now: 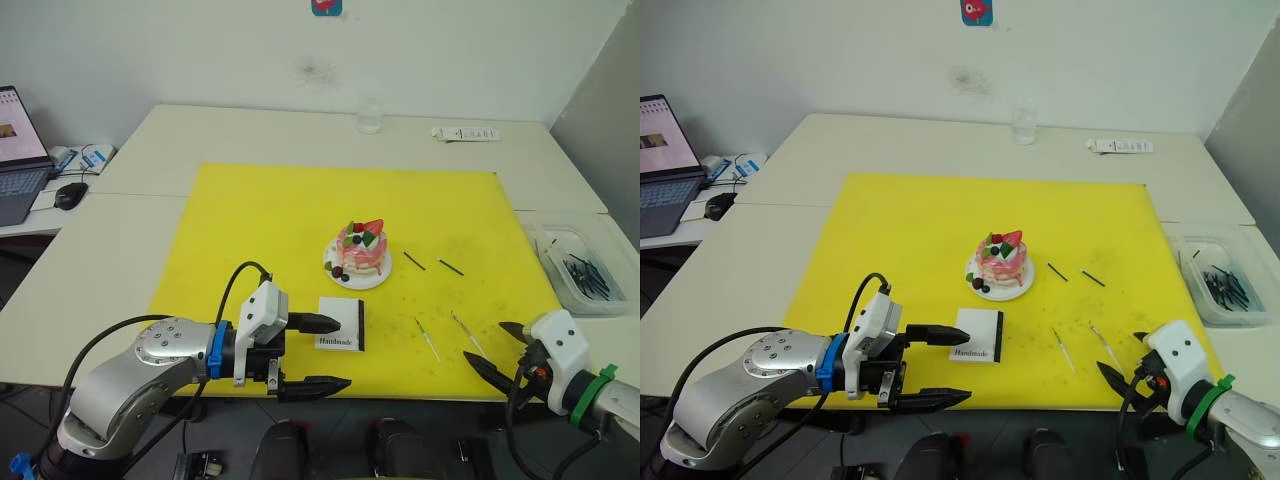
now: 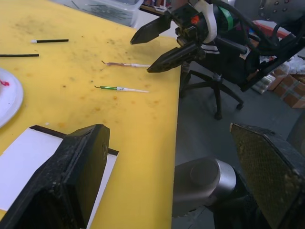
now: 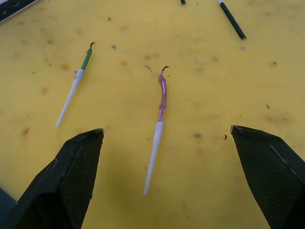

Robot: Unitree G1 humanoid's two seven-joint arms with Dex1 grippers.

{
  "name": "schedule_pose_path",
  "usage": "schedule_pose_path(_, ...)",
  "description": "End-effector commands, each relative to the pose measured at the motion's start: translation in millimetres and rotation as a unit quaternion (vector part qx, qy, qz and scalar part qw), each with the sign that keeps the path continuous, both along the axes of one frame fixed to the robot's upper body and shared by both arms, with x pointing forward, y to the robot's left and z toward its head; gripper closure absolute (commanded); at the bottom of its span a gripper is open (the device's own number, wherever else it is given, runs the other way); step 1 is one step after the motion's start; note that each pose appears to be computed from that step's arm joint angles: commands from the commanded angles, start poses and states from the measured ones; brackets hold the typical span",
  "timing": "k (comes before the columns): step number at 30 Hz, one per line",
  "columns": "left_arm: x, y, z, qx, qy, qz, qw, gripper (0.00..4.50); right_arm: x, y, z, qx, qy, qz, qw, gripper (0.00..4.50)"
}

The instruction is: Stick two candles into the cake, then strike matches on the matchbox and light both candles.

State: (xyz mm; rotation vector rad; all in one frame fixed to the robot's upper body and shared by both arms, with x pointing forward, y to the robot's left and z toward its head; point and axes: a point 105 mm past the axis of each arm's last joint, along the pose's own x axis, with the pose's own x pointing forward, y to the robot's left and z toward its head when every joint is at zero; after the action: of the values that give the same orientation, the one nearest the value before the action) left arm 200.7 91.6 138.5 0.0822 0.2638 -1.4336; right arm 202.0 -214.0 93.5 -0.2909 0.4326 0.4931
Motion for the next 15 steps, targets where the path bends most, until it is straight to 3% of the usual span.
schedule_pose_path(1,-3.1,-4.1,6.6,-0.004,-0.021,-0.012,1.0,0.03,0.9,-0.3,2.9,-0.009,-0.015,-0.006,1.0,0.0)
schedule_pose_path(4,-1.4,-5.2,6.9,-0.006,-0.023,-0.012,1.0,0.03,-0.3,-1.4,0.0,-0.006,-0.008,-0.014,1.0,0.0)
schedule_pose_path(7,-0.4,-5.8,7.0,-0.006,-0.024,-0.013,1.0,0.0,-2.2,-0.6,-2.2,-0.002,-0.001,-0.015,1.0,0.61)
schedule_pose_path(15,3.1,-5.4,5.3,-0.005,-0.024,-0.009,1.0,0.0,-9.6,3.7,-13.8,0.003,0.022,-0.016,1.0,3.63)
